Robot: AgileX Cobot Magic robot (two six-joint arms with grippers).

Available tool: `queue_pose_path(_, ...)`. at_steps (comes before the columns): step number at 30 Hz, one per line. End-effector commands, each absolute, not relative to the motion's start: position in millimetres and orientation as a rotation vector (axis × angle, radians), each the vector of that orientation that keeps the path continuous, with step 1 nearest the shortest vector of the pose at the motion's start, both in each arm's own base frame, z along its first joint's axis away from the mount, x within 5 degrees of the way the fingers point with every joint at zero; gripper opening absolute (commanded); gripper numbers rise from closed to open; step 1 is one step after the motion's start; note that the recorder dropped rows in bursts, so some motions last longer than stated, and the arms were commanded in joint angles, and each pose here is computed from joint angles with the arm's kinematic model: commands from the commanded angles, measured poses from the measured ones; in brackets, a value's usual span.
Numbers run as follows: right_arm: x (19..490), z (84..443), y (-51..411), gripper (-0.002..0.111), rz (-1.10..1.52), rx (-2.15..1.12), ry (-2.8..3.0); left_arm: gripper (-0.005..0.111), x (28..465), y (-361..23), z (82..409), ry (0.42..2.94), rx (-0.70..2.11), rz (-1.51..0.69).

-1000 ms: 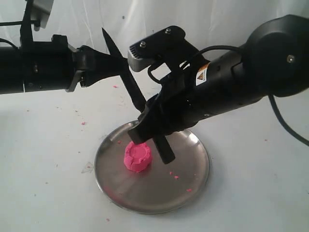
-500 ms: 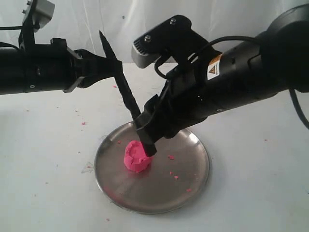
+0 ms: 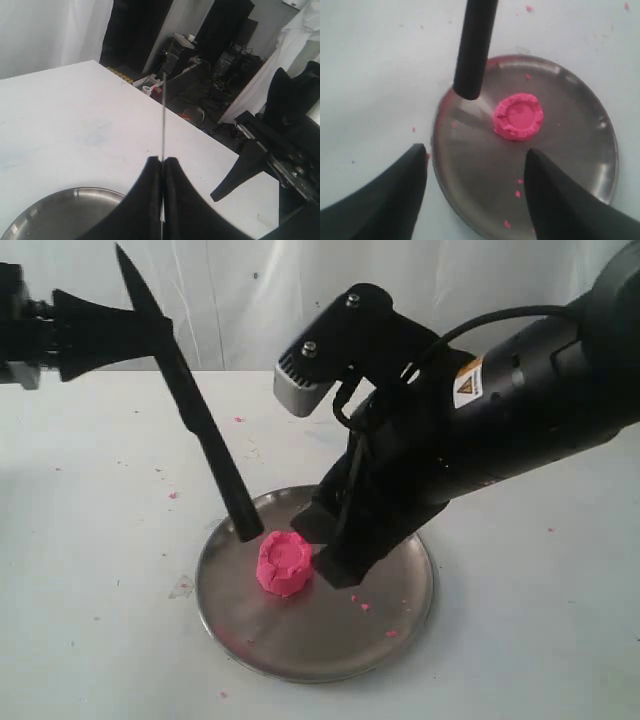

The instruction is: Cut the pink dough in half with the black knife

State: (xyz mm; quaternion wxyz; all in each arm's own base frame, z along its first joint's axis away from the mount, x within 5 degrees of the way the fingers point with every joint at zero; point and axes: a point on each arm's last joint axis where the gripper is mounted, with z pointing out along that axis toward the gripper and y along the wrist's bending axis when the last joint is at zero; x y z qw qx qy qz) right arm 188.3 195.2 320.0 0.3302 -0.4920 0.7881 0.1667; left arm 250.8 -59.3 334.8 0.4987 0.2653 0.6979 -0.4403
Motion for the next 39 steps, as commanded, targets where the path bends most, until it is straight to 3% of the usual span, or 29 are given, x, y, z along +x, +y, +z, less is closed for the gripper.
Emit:
queue_pose_path(1, 179, 331, 201, 0.054, 0.568, -1.359, 1.922, 0.000, 239, -45, 343, 1.595, 0.747, -1.111)
queue_pose_path(10, 173, 338, 208, 0.054, 0.660, -1.428, 1.773, 0.000, 237, -44, 339, 1.579, 0.826, -1.120)
queue_pose_path(21, 195, 317, 224, 0.054, 0.620, -1.448, 1.727, 0.000, 238, -44, 343, 1.562, 0.772, -1.153)
queue_pose_path(39, 238, 297, 220, 0.053, 1.007, -1.378, 1.635, 0.000, 236, -54, 344, 1.551, 0.802, -1.186)
